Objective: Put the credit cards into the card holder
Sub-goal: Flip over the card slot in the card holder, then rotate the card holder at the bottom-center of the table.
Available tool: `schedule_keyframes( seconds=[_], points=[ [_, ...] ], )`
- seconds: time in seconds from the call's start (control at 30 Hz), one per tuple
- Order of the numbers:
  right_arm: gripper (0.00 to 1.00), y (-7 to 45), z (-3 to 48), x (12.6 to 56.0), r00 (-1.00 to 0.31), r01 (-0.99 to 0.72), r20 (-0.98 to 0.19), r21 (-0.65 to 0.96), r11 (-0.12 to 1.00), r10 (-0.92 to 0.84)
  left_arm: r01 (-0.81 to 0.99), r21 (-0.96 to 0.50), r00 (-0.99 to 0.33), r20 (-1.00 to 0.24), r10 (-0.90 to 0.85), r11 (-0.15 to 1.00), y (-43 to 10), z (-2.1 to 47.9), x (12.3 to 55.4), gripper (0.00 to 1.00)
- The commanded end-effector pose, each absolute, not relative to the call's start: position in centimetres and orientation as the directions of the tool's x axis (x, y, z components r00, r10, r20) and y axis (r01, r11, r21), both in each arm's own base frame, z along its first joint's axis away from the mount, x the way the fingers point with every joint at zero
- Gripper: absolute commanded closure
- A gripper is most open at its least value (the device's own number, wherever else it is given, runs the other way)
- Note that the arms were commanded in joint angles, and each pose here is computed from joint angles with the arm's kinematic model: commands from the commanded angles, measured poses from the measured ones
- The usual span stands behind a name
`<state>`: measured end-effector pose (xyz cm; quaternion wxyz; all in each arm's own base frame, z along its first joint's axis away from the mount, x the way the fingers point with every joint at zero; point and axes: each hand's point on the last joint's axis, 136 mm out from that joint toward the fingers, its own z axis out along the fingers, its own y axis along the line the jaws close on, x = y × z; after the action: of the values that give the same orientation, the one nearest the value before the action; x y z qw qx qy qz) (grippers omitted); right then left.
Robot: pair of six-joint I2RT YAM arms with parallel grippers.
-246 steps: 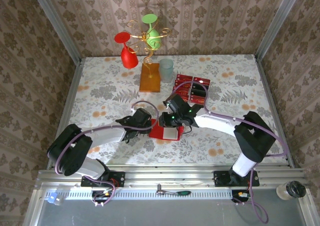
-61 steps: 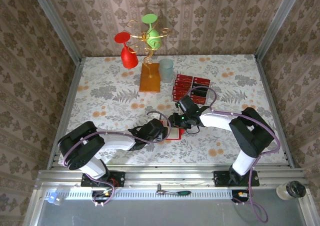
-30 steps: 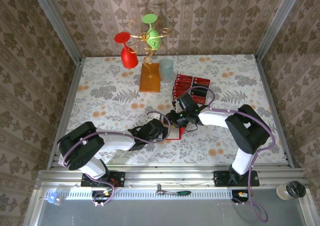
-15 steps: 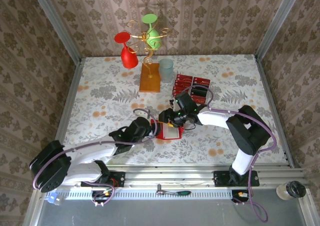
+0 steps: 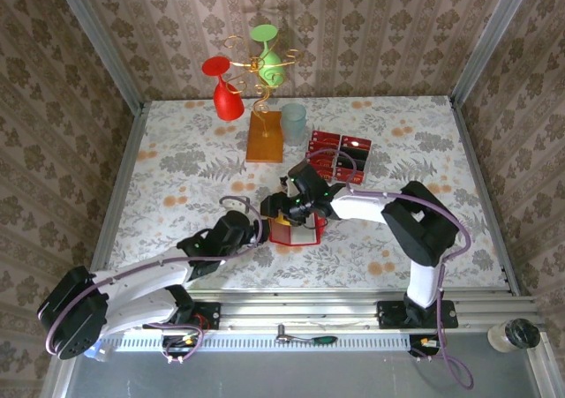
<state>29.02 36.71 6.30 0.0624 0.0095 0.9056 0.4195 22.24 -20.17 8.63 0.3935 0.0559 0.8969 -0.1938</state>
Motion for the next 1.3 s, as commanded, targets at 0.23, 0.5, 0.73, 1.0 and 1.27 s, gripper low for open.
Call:
schedule_keyframes(
  seconds=[0.23, 0.5, 0.73, 1.0, 1.27],
  points=[
    [0.35, 37.7, 5.4, 29.8, -0.992, -0.019, -0.093, 0.765, 0.644, 0.081, 0.218, -0.288, -0.704, -0.708, -0.054, 0.933, -19.2, 7.7, 22.1, 0.24],
    [0.36, 36.4, 8.2, 30.4, -0.985, -0.050, -0.143, 0.763, 0.645, 0.093, 0.220, -0.291, -0.711, -0.702, -0.052, 0.931, -19.9, 7.8, 22.4, 0.24],
    [0.44, 33.5, 7.4, 29.6, -0.981, -0.035, -0.155, 0.735, 0.677, 0.117, 0.227, -0.285, -0.719, -0.695, -0.037, 0.931, -20.4, 7.6, 22.6, 0.23],
    [0.86, 31.8, 4.6, 28.0, -0.986, -0.005, -0.124, 0.693, 0.721, 0.112, 0.236, -0.282, -0.722, -0.691, -0.027, 0.930, -21.0, 7.5, 22.9, 0.21],
    [0.90, 33.7, 3.2, 27.7, -0.990, 0.002, -0.098, 0.697, 0.717, 0.098, 0.253, -0.276, -0.723, -0.691, -0.009, 0.927, -21.7, 7.6, 23.3, 0.12]
  ],
)
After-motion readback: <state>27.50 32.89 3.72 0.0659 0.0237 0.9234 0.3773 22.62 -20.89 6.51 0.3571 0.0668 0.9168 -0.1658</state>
